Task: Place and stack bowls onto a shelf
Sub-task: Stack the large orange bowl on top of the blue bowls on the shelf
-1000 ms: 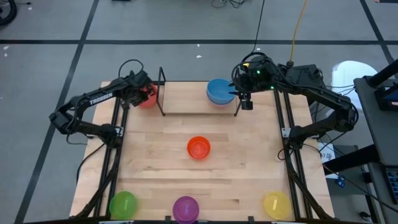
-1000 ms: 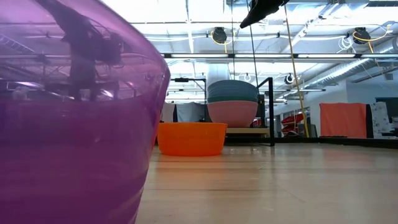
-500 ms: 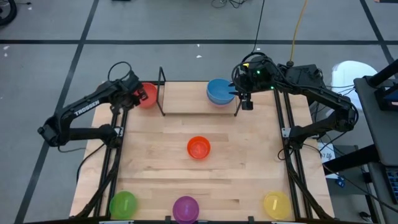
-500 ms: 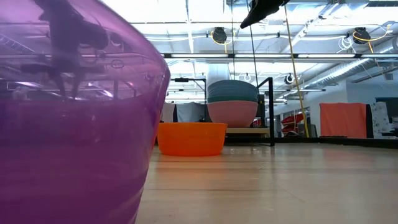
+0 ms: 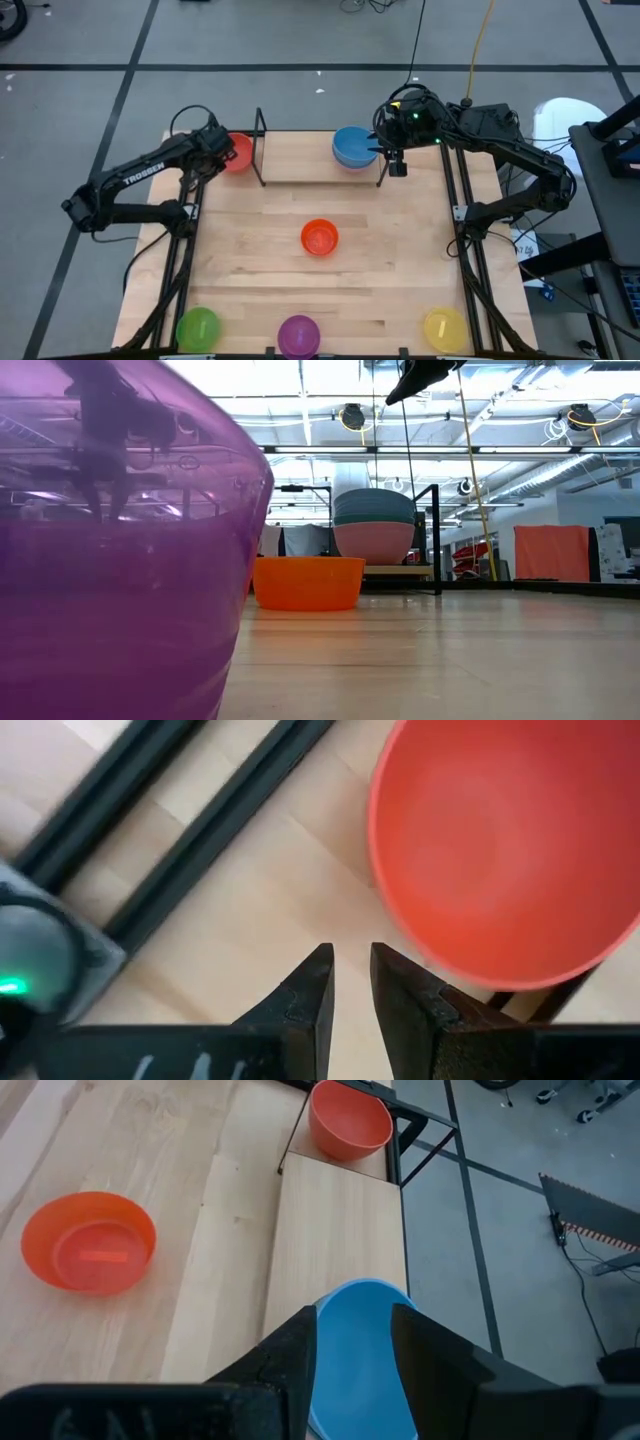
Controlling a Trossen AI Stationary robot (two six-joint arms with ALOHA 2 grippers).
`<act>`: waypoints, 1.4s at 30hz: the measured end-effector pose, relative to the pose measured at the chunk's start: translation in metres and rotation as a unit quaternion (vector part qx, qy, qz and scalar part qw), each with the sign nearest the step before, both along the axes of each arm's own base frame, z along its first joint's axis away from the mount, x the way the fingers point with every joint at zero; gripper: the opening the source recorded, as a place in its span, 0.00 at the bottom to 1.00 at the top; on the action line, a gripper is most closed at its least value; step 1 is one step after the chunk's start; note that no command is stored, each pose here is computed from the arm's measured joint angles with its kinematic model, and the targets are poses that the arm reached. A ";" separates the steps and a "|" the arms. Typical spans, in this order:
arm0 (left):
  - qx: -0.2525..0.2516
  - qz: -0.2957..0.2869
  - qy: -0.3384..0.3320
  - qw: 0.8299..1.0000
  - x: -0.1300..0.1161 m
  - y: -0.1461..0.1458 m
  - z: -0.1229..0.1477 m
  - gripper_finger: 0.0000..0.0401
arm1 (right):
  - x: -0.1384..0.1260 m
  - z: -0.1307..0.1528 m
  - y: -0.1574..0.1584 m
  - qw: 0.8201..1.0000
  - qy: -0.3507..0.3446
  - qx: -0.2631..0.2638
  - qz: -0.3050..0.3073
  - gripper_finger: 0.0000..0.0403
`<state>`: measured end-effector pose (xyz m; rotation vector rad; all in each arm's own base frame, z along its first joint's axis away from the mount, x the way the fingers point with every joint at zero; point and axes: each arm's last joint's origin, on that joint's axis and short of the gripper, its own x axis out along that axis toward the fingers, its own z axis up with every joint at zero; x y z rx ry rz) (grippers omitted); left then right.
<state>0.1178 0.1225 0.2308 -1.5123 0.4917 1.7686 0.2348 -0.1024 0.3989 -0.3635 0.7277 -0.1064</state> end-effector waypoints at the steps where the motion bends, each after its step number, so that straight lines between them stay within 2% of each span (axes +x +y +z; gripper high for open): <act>1: 0.005 0.004 -0.004 1.000 0.001 0.000 -0.003 0.18 | 0.000 0.000 0.000 1.000 0.000 0.000 0.000 0.31; 7: 0.031 0.028 -0.045 0.998 0.006 0.002 -0.022 0.18 | 0.000 0.000 0.000 1.000 0.003 -0.010 0.008 0.31; 11: 0.044 0.027 -0.058 0.997 0.008 0.004 -0.025 0.18 | 0.000 0.000 0.000 1.000 0.003 -0.008 0.007 0.31; 20: 0.033 0.026 -0.054 0.998 0.004 0.006 -0.025 0.18 | 0.000 0.000 0.000 1.000 0.002 -0.007 0.006 0.31; 42: 0.043 0.020 -0.037 0.998 0.002 0.008 -0.025 0.18 | 0.000 0.000 0.000 1.000 0.003 -0.008 0.007 0.31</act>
